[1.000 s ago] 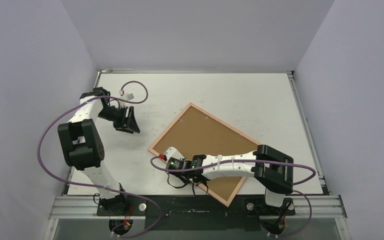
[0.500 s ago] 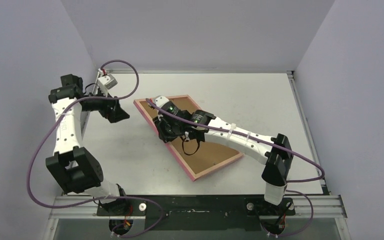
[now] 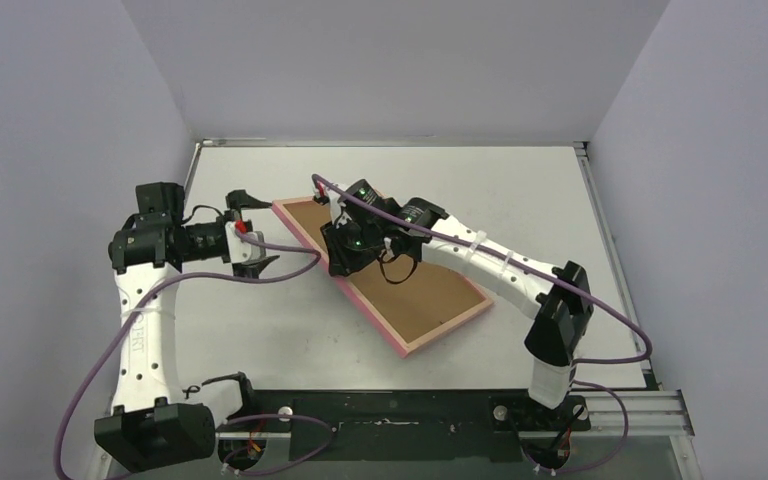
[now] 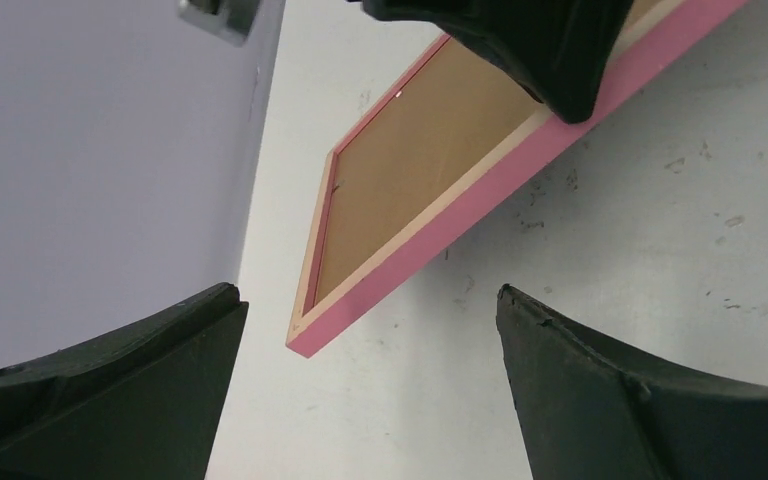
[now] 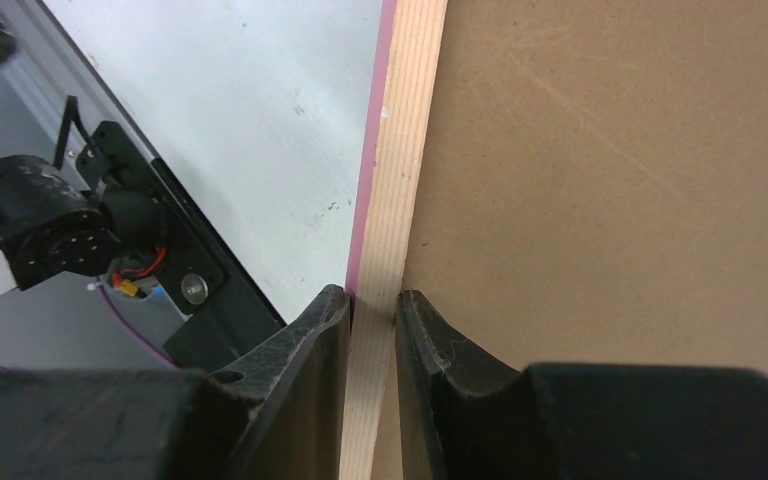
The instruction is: Put the photo into the frame
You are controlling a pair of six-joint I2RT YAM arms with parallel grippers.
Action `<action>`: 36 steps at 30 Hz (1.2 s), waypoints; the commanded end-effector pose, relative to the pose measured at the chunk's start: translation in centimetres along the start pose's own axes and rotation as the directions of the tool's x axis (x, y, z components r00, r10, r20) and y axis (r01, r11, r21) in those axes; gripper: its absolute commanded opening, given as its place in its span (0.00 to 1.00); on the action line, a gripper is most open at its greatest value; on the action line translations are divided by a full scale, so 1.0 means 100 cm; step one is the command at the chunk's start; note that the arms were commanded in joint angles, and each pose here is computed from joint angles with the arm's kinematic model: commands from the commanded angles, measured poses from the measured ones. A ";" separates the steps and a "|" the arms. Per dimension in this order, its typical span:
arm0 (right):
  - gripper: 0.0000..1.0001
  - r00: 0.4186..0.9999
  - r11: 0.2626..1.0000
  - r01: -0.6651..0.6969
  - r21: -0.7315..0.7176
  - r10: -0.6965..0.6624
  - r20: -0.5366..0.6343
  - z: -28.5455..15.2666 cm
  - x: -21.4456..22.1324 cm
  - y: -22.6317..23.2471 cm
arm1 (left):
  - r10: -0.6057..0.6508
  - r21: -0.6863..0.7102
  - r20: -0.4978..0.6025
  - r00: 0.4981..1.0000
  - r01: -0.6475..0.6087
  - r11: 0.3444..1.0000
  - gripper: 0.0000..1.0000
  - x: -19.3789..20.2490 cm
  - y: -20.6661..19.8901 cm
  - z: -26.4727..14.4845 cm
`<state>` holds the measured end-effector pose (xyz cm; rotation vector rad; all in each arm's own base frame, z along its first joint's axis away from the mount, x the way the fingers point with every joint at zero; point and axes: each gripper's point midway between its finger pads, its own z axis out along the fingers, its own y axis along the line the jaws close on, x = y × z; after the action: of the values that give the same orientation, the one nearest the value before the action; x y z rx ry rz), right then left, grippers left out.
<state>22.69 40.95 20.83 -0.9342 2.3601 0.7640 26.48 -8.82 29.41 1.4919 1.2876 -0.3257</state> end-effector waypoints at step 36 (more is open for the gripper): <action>0.81 0.954 0.988 0.152 -0.037 -0.137 0.266 -0.125 -0.086 0.004 | 0.580 0.210 -0.119 0.806 -0.551 0.808 0.00 -0.001 0.016 0.068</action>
<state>23.75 39.67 30.14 -0.9387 2.1964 0.9833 30.27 -13.88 24.21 2.0826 0.9206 0.0640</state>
